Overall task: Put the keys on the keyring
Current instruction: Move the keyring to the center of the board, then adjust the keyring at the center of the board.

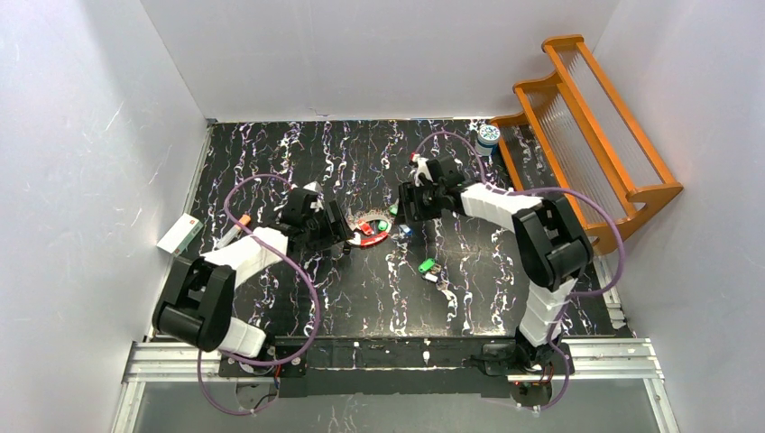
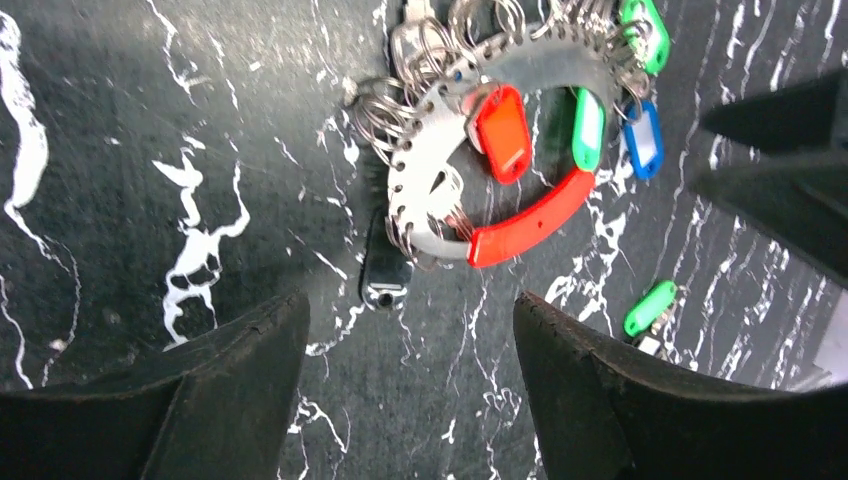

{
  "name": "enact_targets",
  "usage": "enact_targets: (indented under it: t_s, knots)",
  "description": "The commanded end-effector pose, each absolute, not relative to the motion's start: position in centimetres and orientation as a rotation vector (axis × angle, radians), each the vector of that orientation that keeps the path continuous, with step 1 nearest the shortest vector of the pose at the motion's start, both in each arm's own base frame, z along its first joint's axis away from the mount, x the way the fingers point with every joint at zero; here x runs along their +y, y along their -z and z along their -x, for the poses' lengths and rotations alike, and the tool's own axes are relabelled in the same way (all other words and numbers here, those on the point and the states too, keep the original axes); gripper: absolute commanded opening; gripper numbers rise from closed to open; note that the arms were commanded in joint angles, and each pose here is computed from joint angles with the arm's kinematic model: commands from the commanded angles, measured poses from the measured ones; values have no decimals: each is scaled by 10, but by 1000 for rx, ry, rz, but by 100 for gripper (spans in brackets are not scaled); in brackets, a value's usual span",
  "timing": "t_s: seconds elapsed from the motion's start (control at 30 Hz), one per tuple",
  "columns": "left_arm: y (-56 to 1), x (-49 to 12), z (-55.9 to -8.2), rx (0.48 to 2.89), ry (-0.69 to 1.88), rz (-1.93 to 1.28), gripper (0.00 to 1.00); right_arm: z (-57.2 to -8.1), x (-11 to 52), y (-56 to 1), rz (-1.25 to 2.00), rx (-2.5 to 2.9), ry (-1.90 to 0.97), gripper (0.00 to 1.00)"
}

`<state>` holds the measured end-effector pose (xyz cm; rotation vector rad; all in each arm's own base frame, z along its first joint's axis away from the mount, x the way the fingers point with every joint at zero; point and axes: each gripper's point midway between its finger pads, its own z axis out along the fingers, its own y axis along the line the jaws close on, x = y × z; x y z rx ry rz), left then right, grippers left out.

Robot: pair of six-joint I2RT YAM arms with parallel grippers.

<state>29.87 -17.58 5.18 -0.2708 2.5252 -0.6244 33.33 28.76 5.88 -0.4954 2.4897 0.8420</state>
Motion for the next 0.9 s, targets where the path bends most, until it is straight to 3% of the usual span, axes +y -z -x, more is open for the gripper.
enact_targets:
  t_s: [0.0,0.43,0.6,0.87]
  knots:
    - [-79,-186,-296,2416,758,250,72,-363,297,-70,564,2439,-733,74]
    - [-73,-203,-261,2379,1020,307,64,-407,341,-60,699,2418,-818,72]
    - [-67,-206,-249,2371,1098,347,63,-395,351,-38,745,2472,-889,65]
    - [-46,-200,-247,2382,1079,474,57,-355,344,-40,744,2498,-999,65]
